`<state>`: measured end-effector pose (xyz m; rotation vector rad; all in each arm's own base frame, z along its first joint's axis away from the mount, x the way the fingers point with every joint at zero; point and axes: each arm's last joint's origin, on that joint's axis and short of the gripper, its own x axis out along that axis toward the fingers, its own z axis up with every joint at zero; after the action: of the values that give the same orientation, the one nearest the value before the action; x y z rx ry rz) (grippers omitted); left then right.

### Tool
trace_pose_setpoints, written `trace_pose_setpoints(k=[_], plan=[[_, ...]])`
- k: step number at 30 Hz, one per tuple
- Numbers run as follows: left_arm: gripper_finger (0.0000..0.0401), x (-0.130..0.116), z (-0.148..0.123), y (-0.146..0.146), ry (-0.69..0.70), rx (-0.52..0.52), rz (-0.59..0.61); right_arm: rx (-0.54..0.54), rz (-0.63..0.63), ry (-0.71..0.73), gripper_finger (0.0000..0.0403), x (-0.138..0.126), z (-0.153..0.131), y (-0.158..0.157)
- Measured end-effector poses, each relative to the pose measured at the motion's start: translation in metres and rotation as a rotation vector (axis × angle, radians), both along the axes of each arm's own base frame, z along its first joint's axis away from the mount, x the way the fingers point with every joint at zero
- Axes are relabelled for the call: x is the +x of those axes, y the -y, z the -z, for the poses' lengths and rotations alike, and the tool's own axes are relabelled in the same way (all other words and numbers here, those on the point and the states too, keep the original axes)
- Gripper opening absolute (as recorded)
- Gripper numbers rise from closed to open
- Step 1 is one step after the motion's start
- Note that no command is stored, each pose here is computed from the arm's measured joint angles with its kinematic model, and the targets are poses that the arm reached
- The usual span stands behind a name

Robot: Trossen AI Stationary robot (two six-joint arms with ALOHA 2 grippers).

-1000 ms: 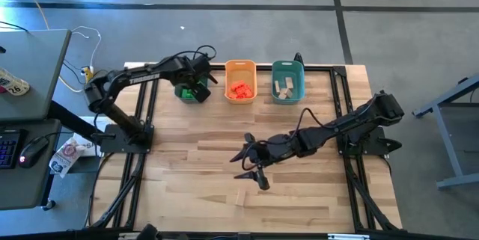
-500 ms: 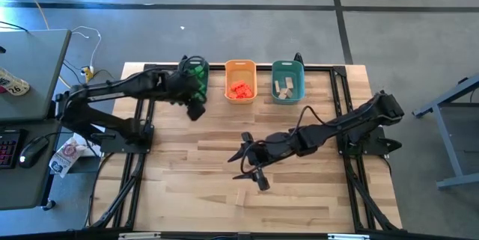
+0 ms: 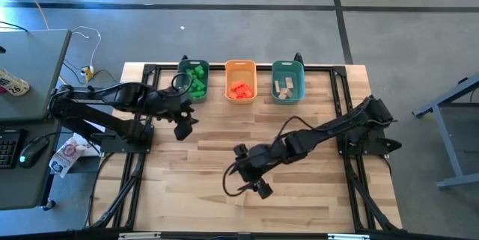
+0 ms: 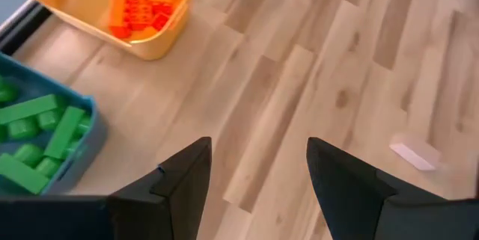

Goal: Sort & place blocks by color
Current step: Put the brown blocks into the green bin

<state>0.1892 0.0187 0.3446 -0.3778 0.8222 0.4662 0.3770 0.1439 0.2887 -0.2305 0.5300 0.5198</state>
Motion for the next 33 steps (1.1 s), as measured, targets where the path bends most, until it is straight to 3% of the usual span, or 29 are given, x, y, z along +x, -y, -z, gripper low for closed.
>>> trace_pose_setpoints(k=[4,10,20,33], plan=[[0.0207,0.0,0.0,0.009,0.001,0.001,0.051,-0.077,-0.073,-0.001,0.0248,0.004,0.012,-0.008],[0.0207,0.001,-0.001,0.019,0.012,0.0,0.107,-0.094,-0.136,-0.043,0.0248,0.007,0.03,-0.017],[0.0207,0.002,-0.001,0.026,0.023,-0.007,0.118,-0.191,-0.204,-0.109,0.0248,0.019,0.074,-0.023],[0.0207,0.002,-0.001,0.028,0.023,-0.007,0.121,-0.204,-0.247,-0.214,0.0248,0.027,0.117,-0.028]])
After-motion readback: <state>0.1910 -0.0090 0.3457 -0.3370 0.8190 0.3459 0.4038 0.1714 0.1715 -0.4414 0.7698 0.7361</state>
